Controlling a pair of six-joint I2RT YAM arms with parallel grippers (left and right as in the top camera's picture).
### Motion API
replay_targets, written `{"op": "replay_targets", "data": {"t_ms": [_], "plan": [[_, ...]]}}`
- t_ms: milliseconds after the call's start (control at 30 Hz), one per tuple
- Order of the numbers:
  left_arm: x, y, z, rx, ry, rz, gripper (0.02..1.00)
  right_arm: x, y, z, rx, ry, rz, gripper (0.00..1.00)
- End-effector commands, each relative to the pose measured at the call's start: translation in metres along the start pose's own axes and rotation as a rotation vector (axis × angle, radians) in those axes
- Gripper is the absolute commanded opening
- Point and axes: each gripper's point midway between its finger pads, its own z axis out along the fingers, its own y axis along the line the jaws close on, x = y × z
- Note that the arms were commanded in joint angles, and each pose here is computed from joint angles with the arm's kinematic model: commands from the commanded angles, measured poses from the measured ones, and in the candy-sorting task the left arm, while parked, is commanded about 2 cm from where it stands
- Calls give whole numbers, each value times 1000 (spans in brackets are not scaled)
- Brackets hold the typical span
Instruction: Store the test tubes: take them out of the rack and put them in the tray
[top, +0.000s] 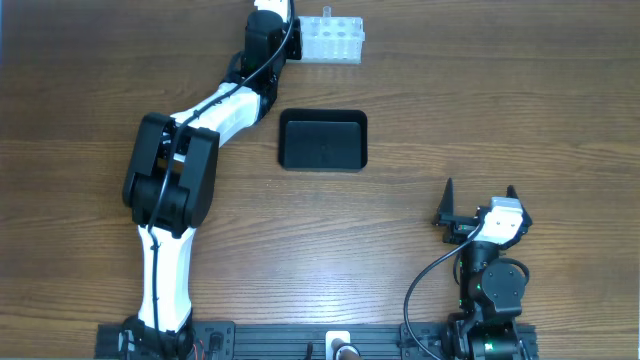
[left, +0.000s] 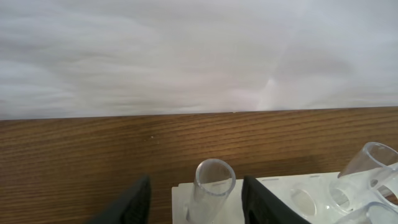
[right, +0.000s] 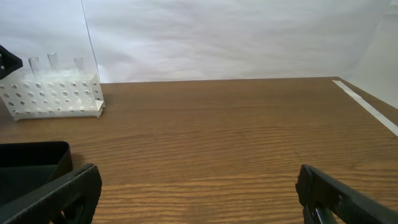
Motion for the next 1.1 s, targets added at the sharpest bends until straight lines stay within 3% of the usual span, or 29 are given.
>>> {"op": "replay_targets", "data": {"t_ms": [33,367,1100], "plan": [[-7,-3,3,0,-21,-2,413,2,0,0,1,5,-2,991],[-10,-8,2,9,-35,-2,270,2,0,0,1,5,-2,993],[-10,-11,2,12,-36,3,161,2,0,0,1,5,-2,993]]}}
